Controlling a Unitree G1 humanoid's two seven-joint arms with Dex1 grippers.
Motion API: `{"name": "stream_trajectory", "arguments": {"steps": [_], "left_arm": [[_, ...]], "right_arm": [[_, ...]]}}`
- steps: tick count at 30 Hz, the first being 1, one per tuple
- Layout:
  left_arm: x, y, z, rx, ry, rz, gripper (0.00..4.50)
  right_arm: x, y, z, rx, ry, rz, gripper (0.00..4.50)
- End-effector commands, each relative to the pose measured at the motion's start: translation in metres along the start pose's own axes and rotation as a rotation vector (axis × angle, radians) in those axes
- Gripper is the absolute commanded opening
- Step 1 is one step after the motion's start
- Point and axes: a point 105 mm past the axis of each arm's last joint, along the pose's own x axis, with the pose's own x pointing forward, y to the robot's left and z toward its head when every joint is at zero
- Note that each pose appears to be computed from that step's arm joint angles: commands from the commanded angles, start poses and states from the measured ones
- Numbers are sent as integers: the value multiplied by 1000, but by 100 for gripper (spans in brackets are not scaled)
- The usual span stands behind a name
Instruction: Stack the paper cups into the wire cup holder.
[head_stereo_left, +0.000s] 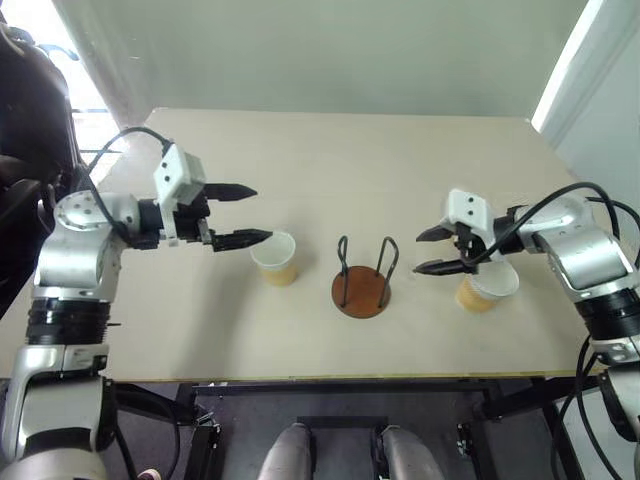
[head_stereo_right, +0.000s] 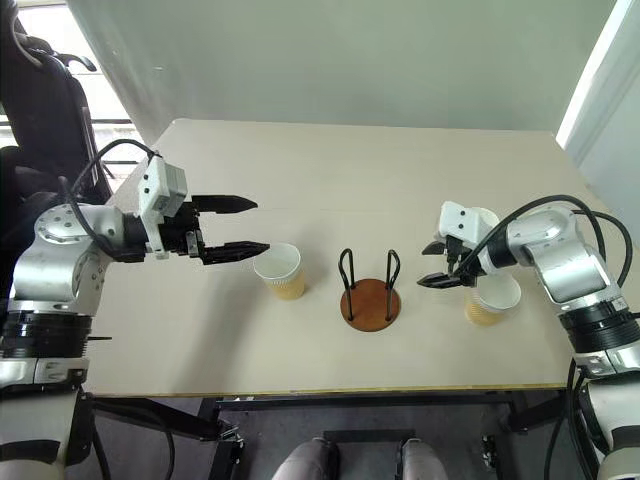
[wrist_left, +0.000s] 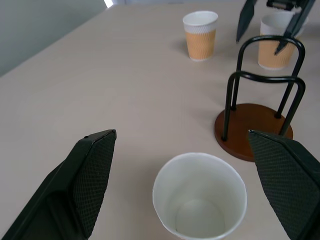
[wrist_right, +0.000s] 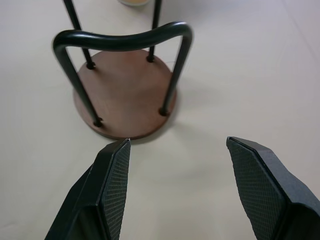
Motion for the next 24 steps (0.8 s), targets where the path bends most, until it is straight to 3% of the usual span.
{"name": "stream_trajectory", "arguments": {"steps": [1, 5, 12, 24], "left_arm": [[-4, -1, 15, 102, 21, -7, 450], [-6, -4, 10, 170, 116, -41, 450], [-17, -9, 1, 447, 356, -121, 450], [-21, -15, 4, 636, 477, -128, 450]], "right_arm": [[-21, -15, 14, -53, -21, -74, 309], [-24, -17, 15, -58, -24, -84, 309], [-26, -18, 15, -65, -18, -72, 309], [-28, -19, 18, -77, -4, -51, 309]]}}
